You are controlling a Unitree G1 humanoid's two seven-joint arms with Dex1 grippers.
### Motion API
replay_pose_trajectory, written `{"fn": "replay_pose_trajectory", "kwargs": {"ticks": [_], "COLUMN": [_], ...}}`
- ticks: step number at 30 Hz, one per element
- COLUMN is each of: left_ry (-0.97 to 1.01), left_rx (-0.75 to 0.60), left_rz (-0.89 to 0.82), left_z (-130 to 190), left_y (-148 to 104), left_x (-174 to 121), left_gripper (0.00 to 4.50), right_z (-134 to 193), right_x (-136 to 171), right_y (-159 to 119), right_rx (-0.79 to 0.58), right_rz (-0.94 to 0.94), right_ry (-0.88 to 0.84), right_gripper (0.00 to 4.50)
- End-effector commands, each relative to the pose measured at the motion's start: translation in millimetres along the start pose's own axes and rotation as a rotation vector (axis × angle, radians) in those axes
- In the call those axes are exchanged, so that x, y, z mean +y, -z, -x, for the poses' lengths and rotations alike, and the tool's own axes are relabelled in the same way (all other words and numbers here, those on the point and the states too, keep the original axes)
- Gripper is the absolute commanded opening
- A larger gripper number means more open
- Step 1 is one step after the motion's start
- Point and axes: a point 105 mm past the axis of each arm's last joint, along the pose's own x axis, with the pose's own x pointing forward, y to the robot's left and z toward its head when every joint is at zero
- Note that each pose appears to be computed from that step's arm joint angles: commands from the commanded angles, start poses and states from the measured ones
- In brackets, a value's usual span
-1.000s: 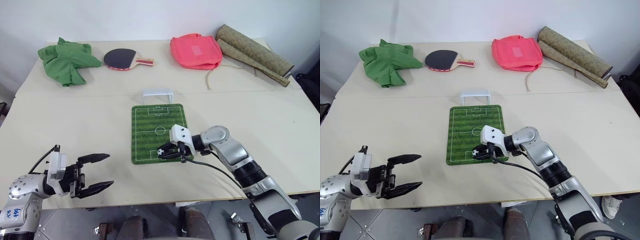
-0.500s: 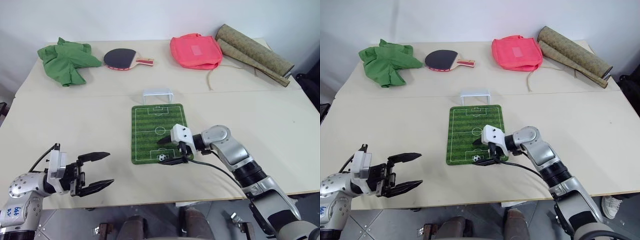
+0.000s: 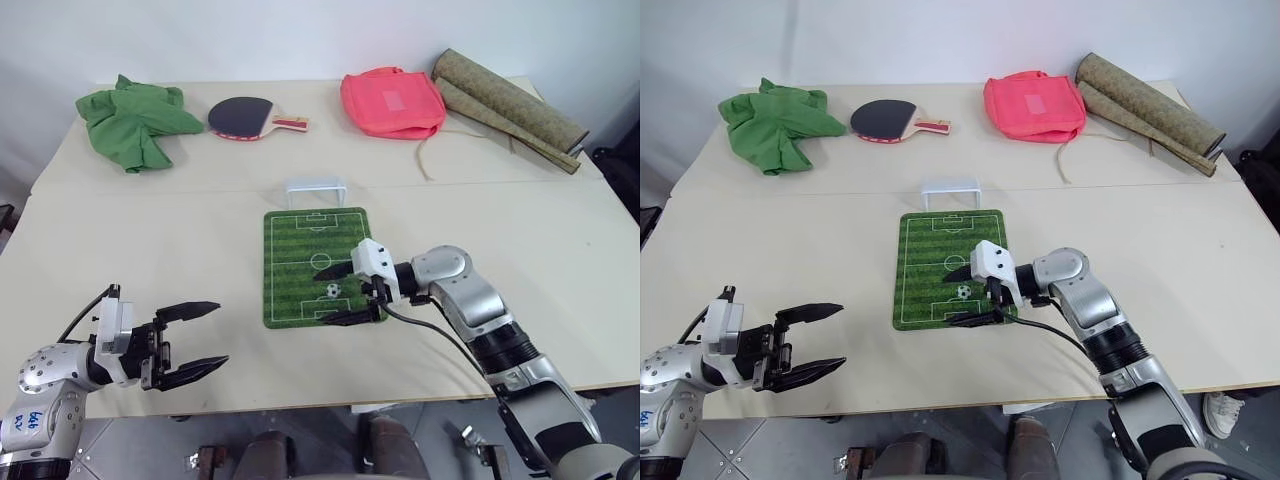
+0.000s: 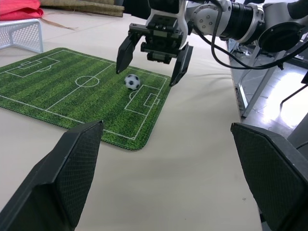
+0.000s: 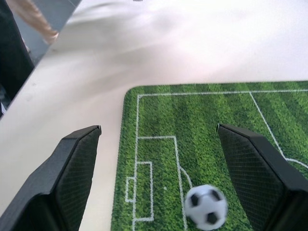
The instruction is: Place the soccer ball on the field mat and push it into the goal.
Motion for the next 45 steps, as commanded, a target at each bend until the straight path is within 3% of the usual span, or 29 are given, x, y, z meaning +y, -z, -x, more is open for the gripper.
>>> {"fn": "replay_pose_trajectory", "kwargs": {"ticks": [1, 11, 15, 18, 23, 25, 28, 33, 39, 45], "left_ry": [0.003, 0.002, -0.008, 0.002, 0.002, -0.032, -0.057, -0.138, -0.111, -0.104], "left_rx": [-0.027, -0.029, -0.036, -0.036, -0.048, -0.105, -0.144, -0.162, -0.128, -0.099], "left_rz": [-0.027, -0.035, -0.037, -0.048, -0.088, -0.138, -0.153, -0.097, -0.048, -0.055], "left_z": [-0.1, -0.7, 3.8, 6.2, 9.1, 13.8, 18.0, 18.5, 6.6, 2.5], "left_y": [-7.7, -8.8, -12.3, -12.2, -14.6, -27.1, -36.5, -26.4, -14.7, -14.9], "left_x": [-1.1, 2.7, 2.4, 1.1, 7.1, 14.7, 16.1, 11.5, -9.7, -9.6], "left_gripper": [4.5, 4.5, 4.5, 4.5, 4.5, 4.5, 4.5, 4.5, 4.5, 4.5], "right_z": [5.8, 1.9, 12.3, 21.5, 19.6, 14.3, 11.2, 8.3, 8.7, 6.6], "right_x": [-0.6, -3.3, 10.2, 26.9, 48.5, 61.2, 66.1, 62.3, 53.6, 39.5], "right_y": [-8.2, 3.4, -42.5, -41.6, -2.5, 22.2, 34.3, 32.7, 28.4, 23.1], "right_rx": [-0.025, -0.012, -0.245, -0.237, -0.095, -0.04, -0.02, -0.048, -0.07, -0.076], "right_rz": [0.032, 0.031, 0.12, 0.107, 0.038, 0.009, 0.007, 0.003, 0.017, 0.02], "right_ry": [0.015, 0.072, 0.02, -0.043, -0.041, -0.016, 0.015, 0.037, 0.049, 0.033], "right_gripper": [4.02, 4.02, 4.02, 3.4, 1.67, 1.0, 0.05, 0.05, 0.05, 0.05]}}
